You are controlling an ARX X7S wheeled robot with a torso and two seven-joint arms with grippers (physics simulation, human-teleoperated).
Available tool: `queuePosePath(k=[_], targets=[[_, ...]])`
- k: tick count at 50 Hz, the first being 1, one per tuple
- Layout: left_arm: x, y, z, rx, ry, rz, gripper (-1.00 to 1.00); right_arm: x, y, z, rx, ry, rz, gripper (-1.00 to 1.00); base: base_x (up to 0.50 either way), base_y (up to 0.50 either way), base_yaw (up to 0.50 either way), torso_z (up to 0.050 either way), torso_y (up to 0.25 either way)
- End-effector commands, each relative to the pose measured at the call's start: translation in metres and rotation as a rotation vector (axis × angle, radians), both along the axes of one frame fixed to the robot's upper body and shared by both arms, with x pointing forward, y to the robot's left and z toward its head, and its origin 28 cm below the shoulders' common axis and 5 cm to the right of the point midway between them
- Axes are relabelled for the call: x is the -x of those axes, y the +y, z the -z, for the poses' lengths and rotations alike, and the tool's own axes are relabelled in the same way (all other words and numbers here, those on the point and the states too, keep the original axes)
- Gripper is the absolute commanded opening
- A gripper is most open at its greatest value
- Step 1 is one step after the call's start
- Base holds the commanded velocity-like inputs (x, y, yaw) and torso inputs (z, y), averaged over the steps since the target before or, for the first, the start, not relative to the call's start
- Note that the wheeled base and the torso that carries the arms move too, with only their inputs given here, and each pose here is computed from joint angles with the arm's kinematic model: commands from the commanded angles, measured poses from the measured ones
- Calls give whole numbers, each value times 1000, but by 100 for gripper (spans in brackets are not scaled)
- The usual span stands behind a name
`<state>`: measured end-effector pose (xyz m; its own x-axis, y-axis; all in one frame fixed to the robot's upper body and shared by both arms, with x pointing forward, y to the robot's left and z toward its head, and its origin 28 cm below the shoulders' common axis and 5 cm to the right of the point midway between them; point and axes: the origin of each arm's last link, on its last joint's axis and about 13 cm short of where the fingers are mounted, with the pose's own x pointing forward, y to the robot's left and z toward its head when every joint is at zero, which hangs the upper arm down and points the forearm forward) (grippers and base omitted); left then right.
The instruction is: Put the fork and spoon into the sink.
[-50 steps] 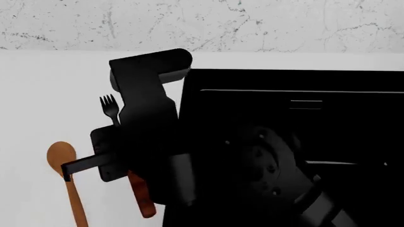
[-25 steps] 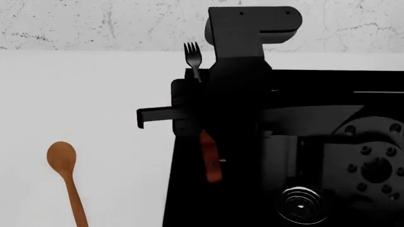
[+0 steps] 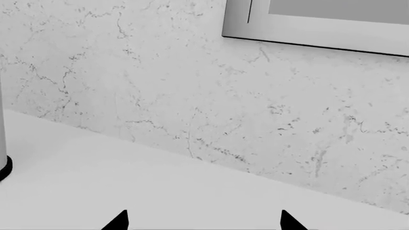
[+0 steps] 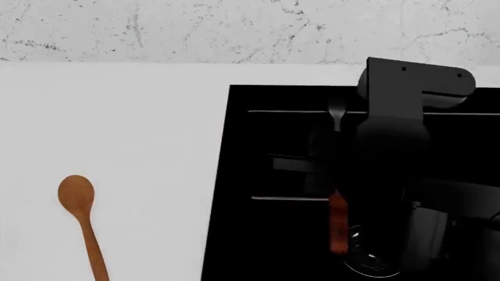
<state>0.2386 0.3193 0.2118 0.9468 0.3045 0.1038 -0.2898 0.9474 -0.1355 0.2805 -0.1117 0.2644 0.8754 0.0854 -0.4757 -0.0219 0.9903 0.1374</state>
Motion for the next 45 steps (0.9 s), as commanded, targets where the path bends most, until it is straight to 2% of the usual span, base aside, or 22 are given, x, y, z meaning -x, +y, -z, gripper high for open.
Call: queuePosePath(k=[1, 45], targets=[[-3, -1, 3, 1, 5, 4, 100, -1, -13, 19, -2, 34, 56, -100, 0, 0, 0, 0, 0], [-3, -1, 5, 2, 10, 4, 100, -7, -39, 82, -42, 172, 192, -100, 0, 0, 0, 0, 0]])
